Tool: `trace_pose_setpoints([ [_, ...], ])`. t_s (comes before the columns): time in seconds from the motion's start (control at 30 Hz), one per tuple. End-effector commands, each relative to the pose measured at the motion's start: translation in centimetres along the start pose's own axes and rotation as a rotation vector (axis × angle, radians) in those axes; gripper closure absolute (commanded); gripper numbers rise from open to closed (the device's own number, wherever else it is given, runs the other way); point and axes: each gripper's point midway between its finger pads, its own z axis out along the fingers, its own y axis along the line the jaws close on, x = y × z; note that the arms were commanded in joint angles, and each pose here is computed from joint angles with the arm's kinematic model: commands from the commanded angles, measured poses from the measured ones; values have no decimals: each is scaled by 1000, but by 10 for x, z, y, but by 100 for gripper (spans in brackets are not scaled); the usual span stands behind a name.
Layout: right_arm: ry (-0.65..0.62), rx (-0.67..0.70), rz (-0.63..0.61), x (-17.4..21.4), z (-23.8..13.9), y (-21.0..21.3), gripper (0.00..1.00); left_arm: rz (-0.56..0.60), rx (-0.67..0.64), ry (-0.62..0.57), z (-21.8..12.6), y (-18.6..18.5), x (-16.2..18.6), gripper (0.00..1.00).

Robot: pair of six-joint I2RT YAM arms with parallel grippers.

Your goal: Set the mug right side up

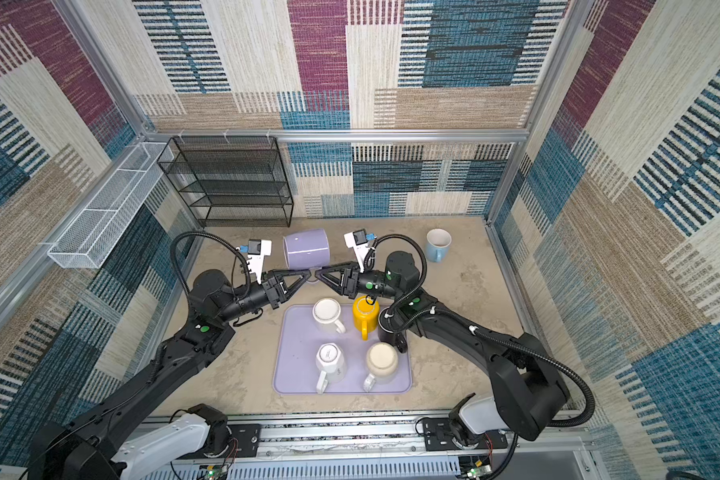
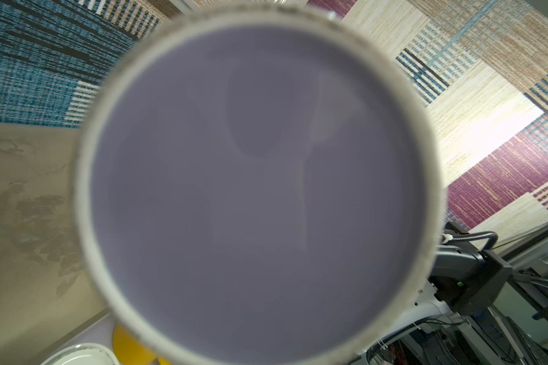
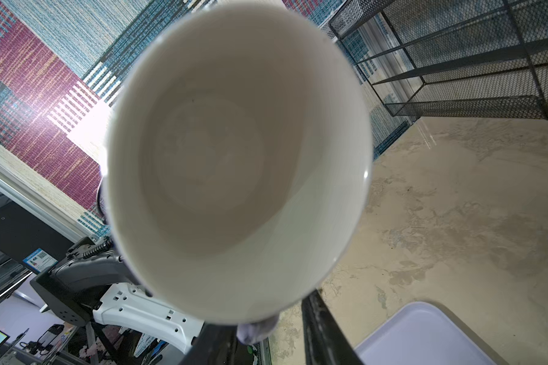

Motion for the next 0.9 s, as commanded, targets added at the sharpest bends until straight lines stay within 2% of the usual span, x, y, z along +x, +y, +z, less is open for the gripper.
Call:
trace_pose_setpoints([
  [0.0, -20, -39, -39, -9, 0, 13, 71, 97, 142, -70, -2, -32, -19, 100],
  [0.47, -38, -133, -29, -18, -2, 42, 78, 118, 205, -48, 1, -35, -12, 100],
  [0.63, -53, -144, -35, -22, -5, 49, 84, 111, 208, -39, 3, -33, -10, 100],
  [0.8, -50, -145, -32, -21, -5, 50, 100, 114, 219, -33, 3, -31, -7, 100],
  [0.87, -50, -145, -33, -21, -6, 50, 100, 118, 223, -27, 3, -32, -5, 100],
])
